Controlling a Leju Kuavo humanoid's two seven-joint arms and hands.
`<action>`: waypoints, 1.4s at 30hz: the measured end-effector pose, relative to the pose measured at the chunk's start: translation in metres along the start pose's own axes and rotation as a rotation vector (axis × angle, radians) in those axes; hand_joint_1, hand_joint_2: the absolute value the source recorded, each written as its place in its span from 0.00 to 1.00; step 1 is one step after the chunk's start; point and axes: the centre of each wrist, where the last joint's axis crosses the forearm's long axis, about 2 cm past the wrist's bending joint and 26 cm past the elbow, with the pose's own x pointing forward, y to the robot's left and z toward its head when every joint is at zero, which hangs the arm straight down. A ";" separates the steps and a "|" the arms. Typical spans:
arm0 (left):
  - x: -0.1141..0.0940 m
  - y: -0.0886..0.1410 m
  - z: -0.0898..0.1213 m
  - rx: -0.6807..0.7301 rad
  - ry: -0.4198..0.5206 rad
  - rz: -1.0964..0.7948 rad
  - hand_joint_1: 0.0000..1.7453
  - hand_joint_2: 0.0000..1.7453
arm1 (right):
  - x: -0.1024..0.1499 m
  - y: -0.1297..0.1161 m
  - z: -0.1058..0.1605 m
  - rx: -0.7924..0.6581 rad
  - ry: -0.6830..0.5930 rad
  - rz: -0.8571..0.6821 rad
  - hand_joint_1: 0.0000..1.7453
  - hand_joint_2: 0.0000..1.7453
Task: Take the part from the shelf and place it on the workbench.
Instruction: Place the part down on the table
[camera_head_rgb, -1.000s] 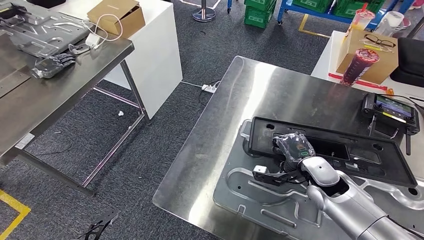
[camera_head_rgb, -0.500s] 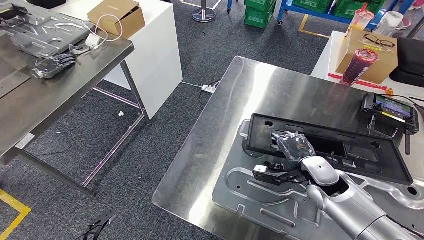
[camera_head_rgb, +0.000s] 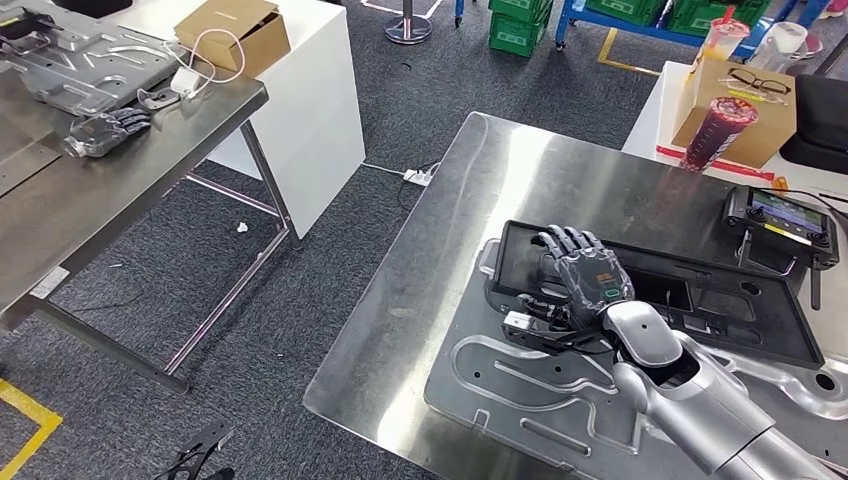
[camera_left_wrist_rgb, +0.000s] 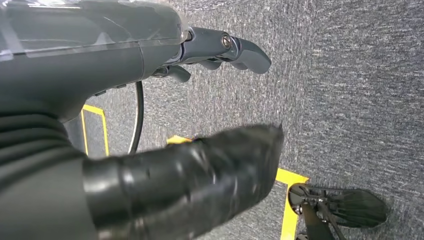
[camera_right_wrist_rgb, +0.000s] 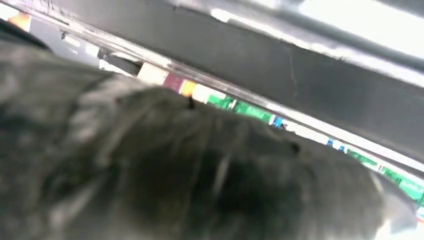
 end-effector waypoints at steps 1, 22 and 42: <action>0.000 0.000 0.000 0.001 0.002 0.000 0.00 0.00 | -0.001 -0.002 0.000 -0.023 0.009 0.007 0.00 0.00; -0.007 -0.003 -0.001 0.006 0.030 -0.028 0.00 0.00 | -0.079 -0.088 0.021 -0.444 0.195 0.076 0.00 0.00; -0.007 -0.001 0.000 0.060 0.065 -0.085 0.00 0.00 | -0.066 -0.074 0.029 -0.415 0.185 0.066 0.00 0.00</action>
